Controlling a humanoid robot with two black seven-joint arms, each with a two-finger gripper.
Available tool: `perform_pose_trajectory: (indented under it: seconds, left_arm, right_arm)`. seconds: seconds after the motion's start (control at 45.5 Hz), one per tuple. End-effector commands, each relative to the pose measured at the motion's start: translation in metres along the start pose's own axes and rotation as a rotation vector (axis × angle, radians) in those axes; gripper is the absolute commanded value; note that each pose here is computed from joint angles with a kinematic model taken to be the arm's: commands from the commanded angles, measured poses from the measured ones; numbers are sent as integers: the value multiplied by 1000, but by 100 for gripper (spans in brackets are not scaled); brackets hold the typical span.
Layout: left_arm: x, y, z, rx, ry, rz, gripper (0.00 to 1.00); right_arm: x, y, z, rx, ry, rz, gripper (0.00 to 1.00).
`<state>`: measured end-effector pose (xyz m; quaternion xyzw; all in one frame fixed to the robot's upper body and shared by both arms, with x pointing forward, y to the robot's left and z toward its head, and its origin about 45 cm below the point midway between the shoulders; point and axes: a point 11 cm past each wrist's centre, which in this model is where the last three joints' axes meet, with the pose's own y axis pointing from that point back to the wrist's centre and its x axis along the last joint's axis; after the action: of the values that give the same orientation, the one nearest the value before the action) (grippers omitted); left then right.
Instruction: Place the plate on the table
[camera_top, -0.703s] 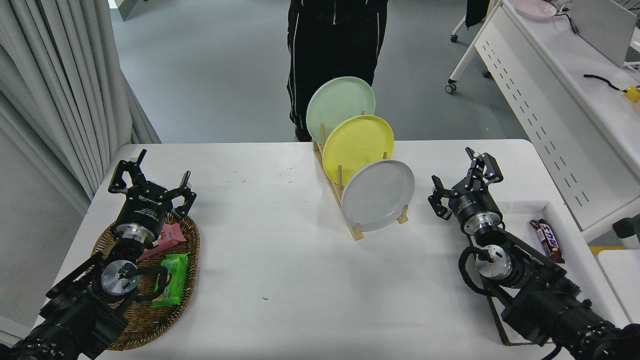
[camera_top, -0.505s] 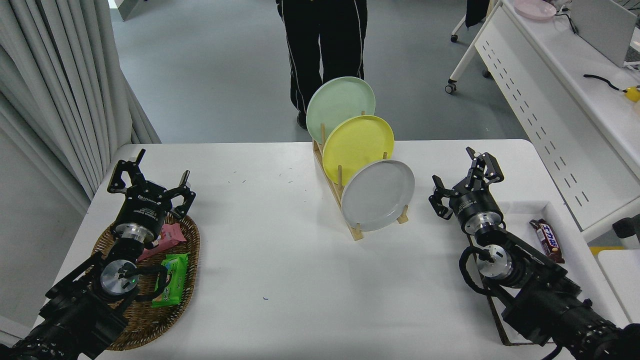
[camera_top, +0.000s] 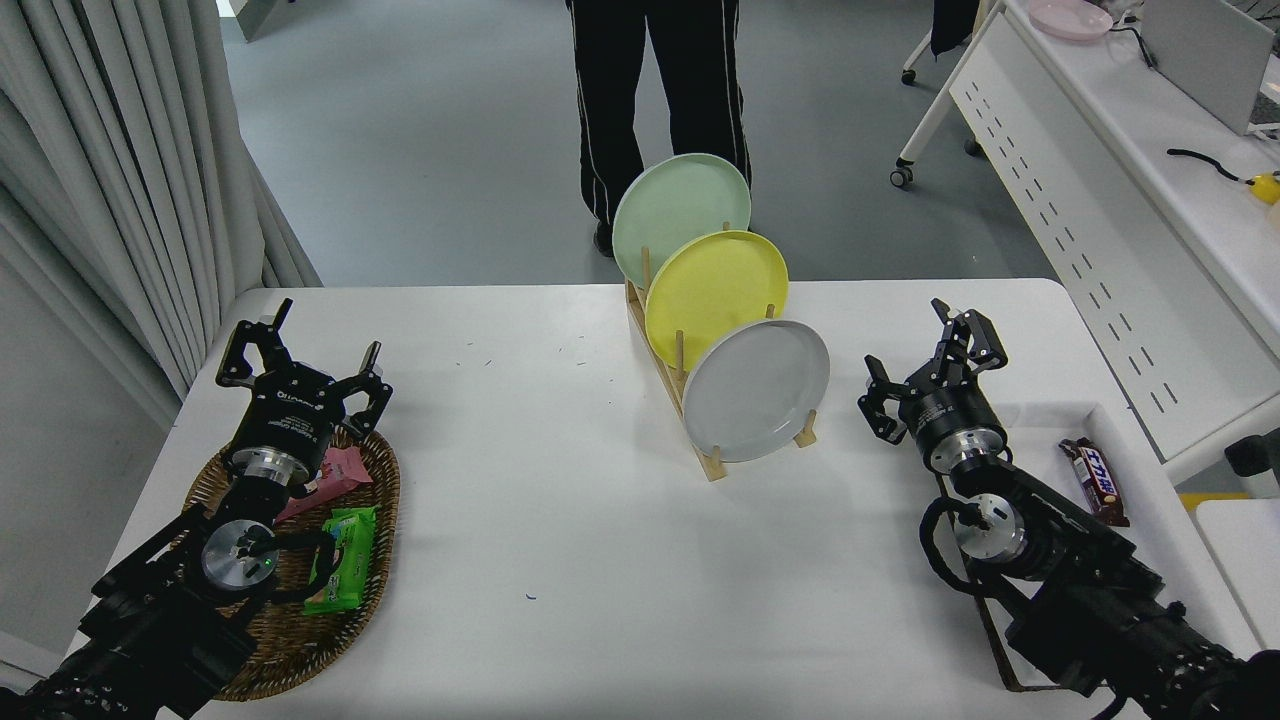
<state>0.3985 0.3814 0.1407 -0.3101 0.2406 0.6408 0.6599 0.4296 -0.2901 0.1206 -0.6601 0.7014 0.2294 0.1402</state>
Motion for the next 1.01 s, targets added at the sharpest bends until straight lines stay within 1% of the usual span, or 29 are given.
perform_pose_trajectory:
  seconds: [0.0, 0.132, 0.505, 0.637, 0.835, 0.989]
  left_arm:
    - [0, 0, 0, 0, 0, 0, 100]
    - [0, 0, 0, 0, 0, 0, 100]
    - [0, 0, 0, 0, 0, 0, 100]
    - [0, 0, 0, 0, 0, 0, 100]
    - [0, 0, 0, 0, 0, 0, 100]
    - [0, 0, 0, 0, 0, 0, 100]
  right_arm:
    - [3, -3, -5, 8, 12, 11, 100]
    - [2, -12, -18, 30, 29, 18, 100]
    - [0, -11, -13, 7, 57, -6, 100]
    - [-4, -11, -9, -34, 156, -56, 100]
    - [-16, -13, -7, -110, 387, -169, 100]
    - [-27, -18, -12, -126, 474, -224, 100]
